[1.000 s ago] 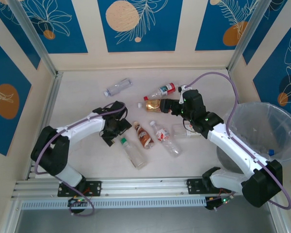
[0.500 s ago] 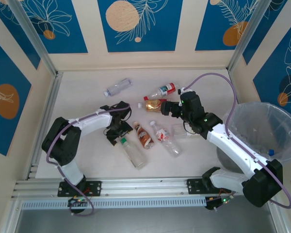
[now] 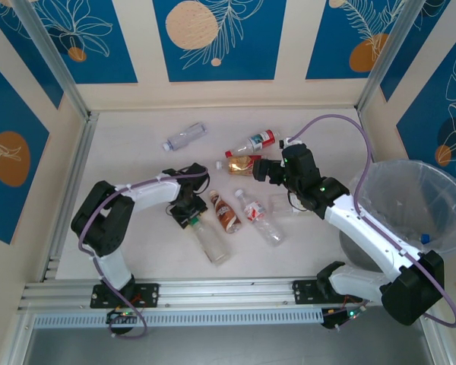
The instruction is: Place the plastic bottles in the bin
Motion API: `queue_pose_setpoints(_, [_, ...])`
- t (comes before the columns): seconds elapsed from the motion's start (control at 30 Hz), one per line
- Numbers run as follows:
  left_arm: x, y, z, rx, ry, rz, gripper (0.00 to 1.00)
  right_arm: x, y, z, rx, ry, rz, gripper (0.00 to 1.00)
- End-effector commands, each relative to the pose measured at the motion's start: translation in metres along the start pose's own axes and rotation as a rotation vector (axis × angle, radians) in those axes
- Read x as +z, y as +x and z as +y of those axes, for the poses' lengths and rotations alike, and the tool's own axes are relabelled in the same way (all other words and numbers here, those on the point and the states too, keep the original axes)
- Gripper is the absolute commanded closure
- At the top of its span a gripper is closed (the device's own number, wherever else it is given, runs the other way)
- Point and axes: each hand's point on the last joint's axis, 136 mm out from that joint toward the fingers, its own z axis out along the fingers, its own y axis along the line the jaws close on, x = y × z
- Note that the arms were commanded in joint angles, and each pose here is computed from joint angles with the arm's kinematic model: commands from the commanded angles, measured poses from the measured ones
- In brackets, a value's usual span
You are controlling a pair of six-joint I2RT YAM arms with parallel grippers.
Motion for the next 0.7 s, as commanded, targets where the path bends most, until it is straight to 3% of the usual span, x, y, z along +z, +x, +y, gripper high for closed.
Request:
queue_pose_setpoints(0.0, [0.01, 0.007, 0.004, -0.014, -0.027, 0.021, 0.47, -0.011, -0.014, 0.002, -0.003, 0.004, -0.041, 0.0])
queue_pose_setpoints(0.3, [0.004, 0.0, 0.005, -0.003, -0.031, -0.027, 0.57, -0.009, -0.015, 0.003, 0.002, 0.004, -0.043, 0.0])
queue_pose_setpoints(0.67, [-0.015, -0.015, 0.0, 0.038, -0.021, -0.114, 0.89, -0.016, -0.015, 0.002, -0.003, 0.008, -0.046, 0.0])
